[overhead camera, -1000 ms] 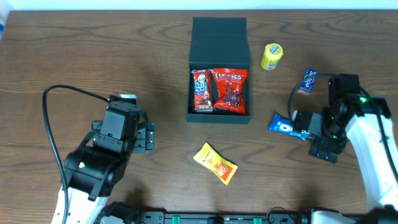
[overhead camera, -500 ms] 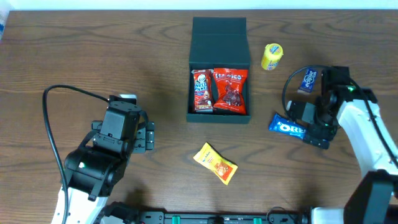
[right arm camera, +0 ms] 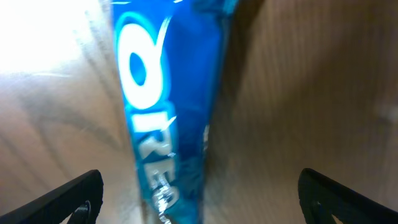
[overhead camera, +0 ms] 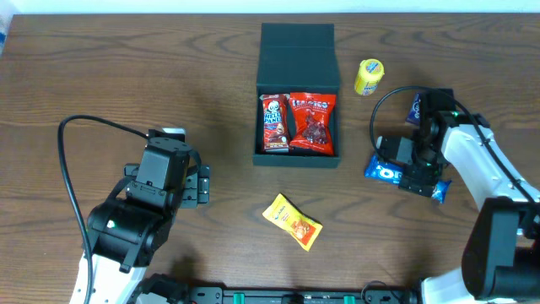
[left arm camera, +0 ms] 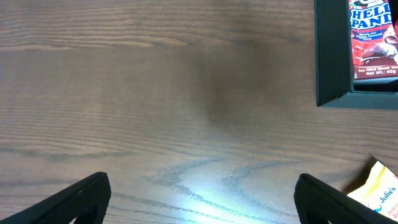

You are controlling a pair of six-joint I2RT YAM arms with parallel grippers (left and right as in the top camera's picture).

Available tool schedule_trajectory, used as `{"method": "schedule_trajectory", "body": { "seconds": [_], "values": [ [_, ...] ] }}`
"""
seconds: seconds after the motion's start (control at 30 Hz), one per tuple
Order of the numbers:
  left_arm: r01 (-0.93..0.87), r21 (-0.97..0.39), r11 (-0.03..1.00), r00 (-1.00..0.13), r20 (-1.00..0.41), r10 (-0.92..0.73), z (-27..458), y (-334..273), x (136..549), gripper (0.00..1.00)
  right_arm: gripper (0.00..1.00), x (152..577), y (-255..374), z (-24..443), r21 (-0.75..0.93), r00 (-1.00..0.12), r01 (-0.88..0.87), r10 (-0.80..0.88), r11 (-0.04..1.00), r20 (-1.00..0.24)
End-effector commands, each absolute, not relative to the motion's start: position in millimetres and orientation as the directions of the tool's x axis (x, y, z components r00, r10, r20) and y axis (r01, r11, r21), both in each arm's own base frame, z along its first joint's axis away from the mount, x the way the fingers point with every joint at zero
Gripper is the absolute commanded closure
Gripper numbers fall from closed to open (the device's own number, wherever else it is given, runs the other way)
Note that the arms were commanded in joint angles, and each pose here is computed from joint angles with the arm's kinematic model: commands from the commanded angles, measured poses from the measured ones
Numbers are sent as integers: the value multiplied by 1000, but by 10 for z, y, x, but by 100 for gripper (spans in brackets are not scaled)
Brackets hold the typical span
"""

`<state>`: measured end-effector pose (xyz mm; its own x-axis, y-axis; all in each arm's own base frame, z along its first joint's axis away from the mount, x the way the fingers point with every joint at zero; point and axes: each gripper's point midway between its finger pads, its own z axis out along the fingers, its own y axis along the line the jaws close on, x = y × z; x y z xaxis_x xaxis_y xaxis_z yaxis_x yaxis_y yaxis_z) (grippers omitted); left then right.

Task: Pack container
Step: 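Lower the right gripper and grasp the Oreo pack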

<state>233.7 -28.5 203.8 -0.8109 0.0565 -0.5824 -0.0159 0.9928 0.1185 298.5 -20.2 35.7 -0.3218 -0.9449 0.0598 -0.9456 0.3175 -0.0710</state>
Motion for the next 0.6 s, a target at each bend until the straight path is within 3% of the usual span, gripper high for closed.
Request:
{"method": "schedule_trajectory", "body": {
  "seconds": [0.0,0.57],
  "values": [
    [-15,125,992,-815,-576,60,2021,-272,2332,5,1,3028,-144,301,-84,-324,-944,-945,320,39],
    [-15,125,992,-815,-576,60,2021,-272,2332,5,1,2880,-140,67,-73,-351,-935,-936,347,40]
  ]
}}
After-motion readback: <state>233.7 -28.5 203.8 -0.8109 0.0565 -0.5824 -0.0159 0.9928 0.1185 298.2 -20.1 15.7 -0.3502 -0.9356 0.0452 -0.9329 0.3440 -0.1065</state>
